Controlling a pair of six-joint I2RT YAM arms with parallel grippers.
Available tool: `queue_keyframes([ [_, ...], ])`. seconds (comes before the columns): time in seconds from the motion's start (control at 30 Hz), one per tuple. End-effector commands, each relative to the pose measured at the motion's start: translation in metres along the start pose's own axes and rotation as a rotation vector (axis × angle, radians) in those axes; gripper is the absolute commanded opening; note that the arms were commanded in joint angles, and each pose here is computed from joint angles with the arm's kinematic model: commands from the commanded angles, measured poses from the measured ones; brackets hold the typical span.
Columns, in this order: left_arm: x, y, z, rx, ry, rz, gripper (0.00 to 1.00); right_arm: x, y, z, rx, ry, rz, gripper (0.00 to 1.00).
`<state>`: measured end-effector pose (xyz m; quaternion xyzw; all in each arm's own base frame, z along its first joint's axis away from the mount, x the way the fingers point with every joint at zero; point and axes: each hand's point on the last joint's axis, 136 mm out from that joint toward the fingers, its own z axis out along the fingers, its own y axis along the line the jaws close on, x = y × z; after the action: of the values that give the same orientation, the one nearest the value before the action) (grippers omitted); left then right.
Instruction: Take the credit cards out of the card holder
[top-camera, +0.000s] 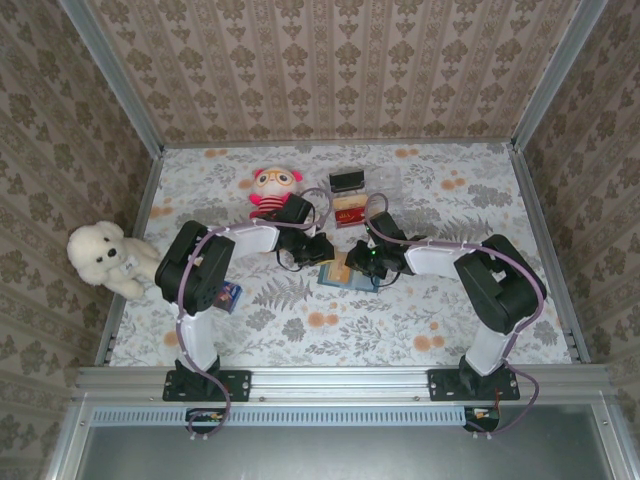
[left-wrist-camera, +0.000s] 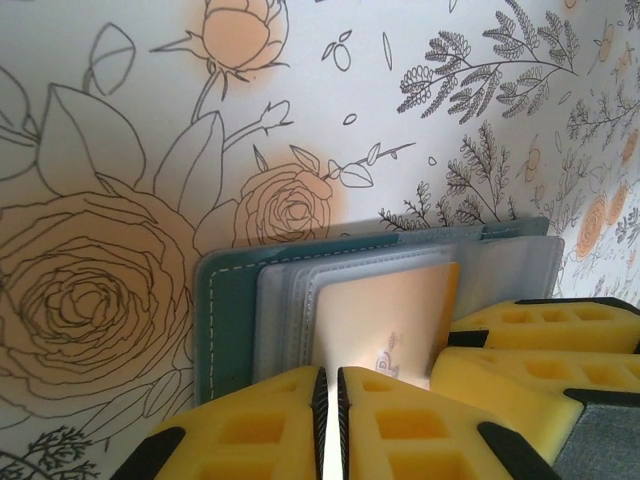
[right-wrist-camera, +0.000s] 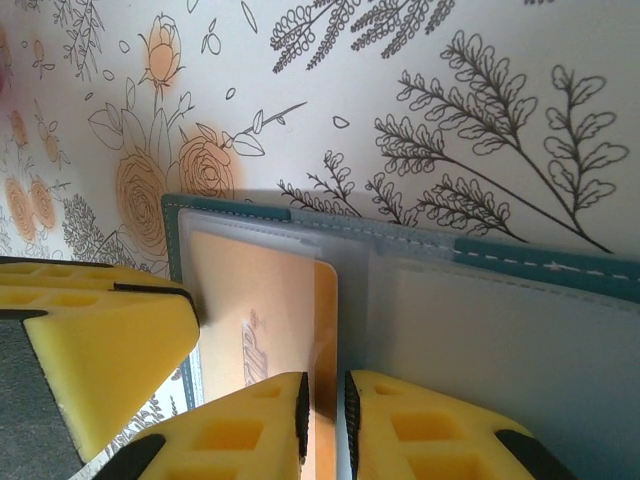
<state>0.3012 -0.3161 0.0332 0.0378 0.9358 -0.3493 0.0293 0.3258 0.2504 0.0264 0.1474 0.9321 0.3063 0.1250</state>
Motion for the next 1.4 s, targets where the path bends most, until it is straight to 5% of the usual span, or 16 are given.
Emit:
queue_keyframes([
  [0.0,0.015,0.021,0.011,-0.056,0.042,-0.049,0.15,0.01,-0.002,0.008,-0.02,0.052,0.021,0.2],
  [0.7,0.015,0.025,0.008,-0.07,0.041,-0.042,0.14,0.008,0.008,-0.001,-0.118,0.047,0.015,0.16],
  [1.37,0.005,0.019,-0.005,-0.028,0.019,-0.026,0.21,0.011,-0.019,-0.009,-0.041,0.048,0.039,0.08],
])
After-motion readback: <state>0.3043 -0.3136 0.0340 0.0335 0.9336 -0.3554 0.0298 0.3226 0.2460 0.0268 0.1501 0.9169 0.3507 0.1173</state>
